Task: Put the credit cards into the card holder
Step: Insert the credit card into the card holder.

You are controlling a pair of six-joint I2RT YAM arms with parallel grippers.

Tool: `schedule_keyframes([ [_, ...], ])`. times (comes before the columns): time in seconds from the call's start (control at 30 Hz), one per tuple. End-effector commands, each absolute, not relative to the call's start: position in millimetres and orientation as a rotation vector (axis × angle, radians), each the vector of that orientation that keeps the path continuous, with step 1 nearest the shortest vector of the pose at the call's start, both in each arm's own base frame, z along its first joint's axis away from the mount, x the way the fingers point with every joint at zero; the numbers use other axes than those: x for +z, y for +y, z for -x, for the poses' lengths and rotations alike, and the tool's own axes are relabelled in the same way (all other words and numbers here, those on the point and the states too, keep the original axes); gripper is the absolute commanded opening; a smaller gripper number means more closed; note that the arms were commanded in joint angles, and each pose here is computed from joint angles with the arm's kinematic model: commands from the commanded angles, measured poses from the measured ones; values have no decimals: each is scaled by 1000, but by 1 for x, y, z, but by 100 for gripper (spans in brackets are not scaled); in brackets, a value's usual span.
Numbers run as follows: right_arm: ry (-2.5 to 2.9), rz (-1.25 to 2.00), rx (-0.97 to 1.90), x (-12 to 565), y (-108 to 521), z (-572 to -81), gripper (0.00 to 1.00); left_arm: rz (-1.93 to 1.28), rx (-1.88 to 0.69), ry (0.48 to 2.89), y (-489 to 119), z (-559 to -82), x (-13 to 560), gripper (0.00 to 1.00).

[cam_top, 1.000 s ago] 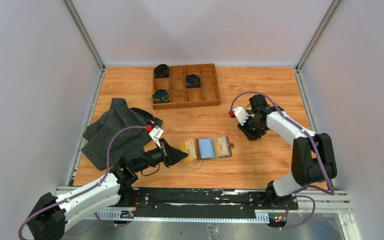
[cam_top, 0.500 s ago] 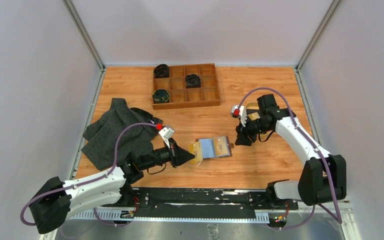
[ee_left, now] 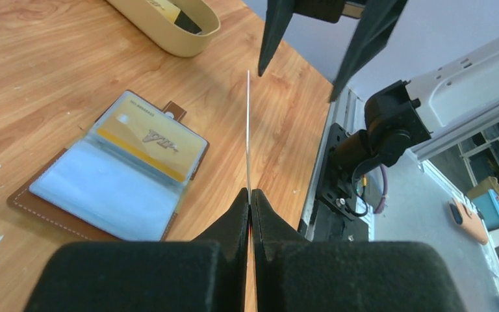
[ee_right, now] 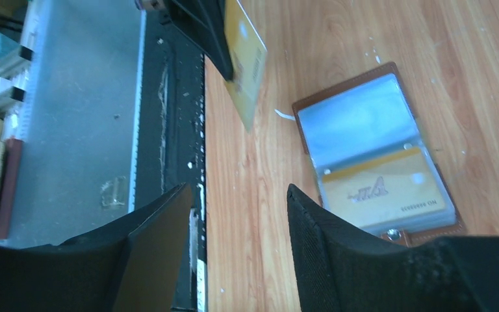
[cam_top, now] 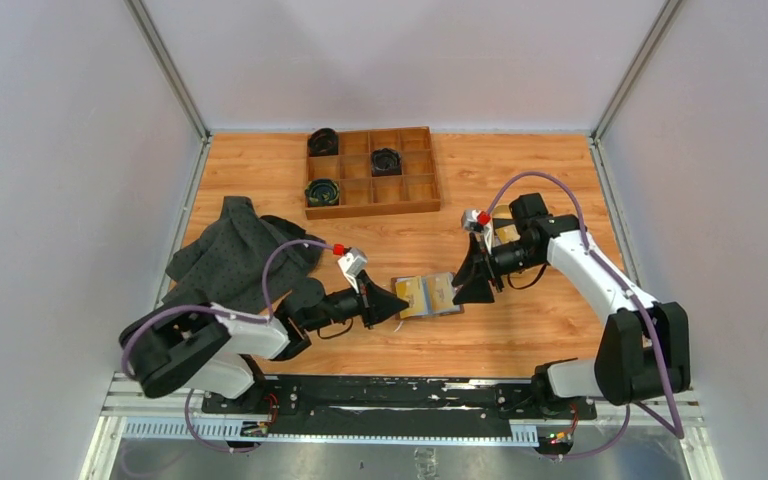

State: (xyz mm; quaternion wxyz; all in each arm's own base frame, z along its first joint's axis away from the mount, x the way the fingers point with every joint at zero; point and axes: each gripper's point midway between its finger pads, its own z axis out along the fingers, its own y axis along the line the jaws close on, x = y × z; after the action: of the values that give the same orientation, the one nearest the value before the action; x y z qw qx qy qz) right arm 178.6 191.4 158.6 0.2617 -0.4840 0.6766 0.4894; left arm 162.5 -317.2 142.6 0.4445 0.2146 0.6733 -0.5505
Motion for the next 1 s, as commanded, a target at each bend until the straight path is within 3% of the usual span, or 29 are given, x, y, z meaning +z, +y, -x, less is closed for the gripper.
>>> schedule_keyframes([
  [0.0,1777,1237,1492,184,205,-171,61,-536,-1445,1495,-333,-167,171,0],
  [0.4,1870,1091,1630,181,217,-189,59,-582,-1547,1498,-353,-162,162,0],
  [0.97,1744,1090,1762,202,226,-181,24,-589,-1631,1524,-372,-159,159,0],
])
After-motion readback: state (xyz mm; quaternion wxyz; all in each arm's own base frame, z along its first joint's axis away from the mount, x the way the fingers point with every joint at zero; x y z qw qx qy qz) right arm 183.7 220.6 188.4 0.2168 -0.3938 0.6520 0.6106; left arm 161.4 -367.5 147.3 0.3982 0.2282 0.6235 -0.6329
